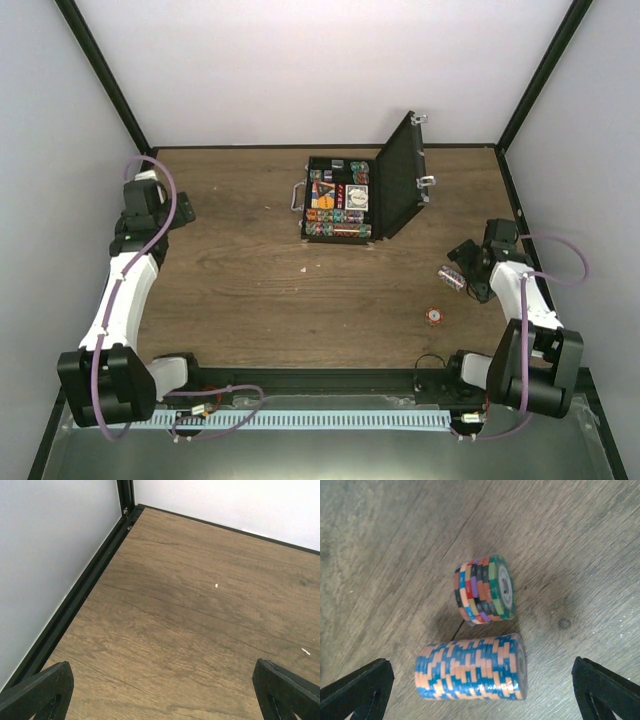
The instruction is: Pack up texas hold em set
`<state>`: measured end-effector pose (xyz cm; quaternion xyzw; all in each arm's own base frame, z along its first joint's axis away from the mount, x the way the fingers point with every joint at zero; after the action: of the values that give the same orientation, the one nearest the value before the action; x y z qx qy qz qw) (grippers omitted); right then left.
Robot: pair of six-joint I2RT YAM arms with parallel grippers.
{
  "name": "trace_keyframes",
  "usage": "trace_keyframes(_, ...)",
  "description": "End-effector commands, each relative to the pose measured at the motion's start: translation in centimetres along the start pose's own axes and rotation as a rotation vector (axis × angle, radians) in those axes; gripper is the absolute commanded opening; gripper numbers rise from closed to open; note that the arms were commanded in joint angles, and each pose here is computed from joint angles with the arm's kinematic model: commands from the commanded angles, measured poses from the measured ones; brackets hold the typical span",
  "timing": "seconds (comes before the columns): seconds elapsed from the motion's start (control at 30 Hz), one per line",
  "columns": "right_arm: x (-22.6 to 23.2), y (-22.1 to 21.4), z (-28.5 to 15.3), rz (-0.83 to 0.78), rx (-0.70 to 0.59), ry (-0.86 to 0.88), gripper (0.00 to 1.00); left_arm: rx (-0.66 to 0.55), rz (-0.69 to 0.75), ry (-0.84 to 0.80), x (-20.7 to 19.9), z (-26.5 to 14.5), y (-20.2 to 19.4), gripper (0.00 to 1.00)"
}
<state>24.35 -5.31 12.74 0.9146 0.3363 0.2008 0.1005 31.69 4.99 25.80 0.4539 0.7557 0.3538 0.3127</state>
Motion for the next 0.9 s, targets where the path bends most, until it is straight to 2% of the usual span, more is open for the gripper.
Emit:
trace_keyframes(0.0,-0.9,0.9,0.7,-0.001,-0.053,-0.068,1.0,0.01,0.018,0.006,-0.2,0.4,-0.3,1.0)
trace_keyframes(0.07,-1.1,1.3,1.0,-0.015,-0.081,-0.093,0.98,0.014,0.019,0.007,-0.2,0.5,-0.4,1.0)
trace_keyframes(0.17,-0.8,1.9,1.7,-0.039,-0.109,-0.092,0.89,0.016,0.023,0.009,-0.3,0.6,-0.5,1.0)
trace_keyframes(0.3,-0.1,2.6,2.8,-0.096,-0.089,-0.071,0.72,0.021,0.024,0.008,-0.3,0.7,-0.6,1.0)
trace_keyframes(0.5,-0.2,2.5,3.8,-0.116,-0.062,-0.085,0.6,0.023,0.027,0.012,-0.3,0.8,-0.7,1.0)
trace_keyframes(0.53,-0.2,2.4,4.0,-0.117,-0.06,-0.087,0.56,0.022,0.027,0.012,-0.3,0.8,-0.6,1.0)
trace_keyframes(0.6,-0.3,2.4,4.2,-0.122,-0.06,-0.089,0.42,0.023,0.028,0.013,-0.3,0.8,-0.7,1.0)
trace_keyframes(0.63,-0.3,2.4,4.2,-0.121,-0.058,-0.094,0.39,0.022,0.028,0.013,-0.3,0.8,-0.6,1.0)
trace_keyframes(0.73,-0.6,2.4,4.3,-0.127,-0.066,-0.111,0.37,0.022,0.028,0.015,-0.3,0.8,-0.7,1.0)
trace_keyframes(0.87,-0.7,2.7,4.3,-0.141,-0.079,-0.128,0.29,0.02,0.03,0.016,-0.3,0.7,-0.6,1.0)
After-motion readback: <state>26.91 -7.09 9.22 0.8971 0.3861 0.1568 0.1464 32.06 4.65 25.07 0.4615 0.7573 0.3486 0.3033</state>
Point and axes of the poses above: each gripper's point midway between its finger pads, its own z axis out along the fingers, its own x axis along the line the jaws close on, y = z × x, the point moved 6 cm from there along -z, back along the fingers, and after that the axes turned 7 degrees about -z, right-handed, at the moved point
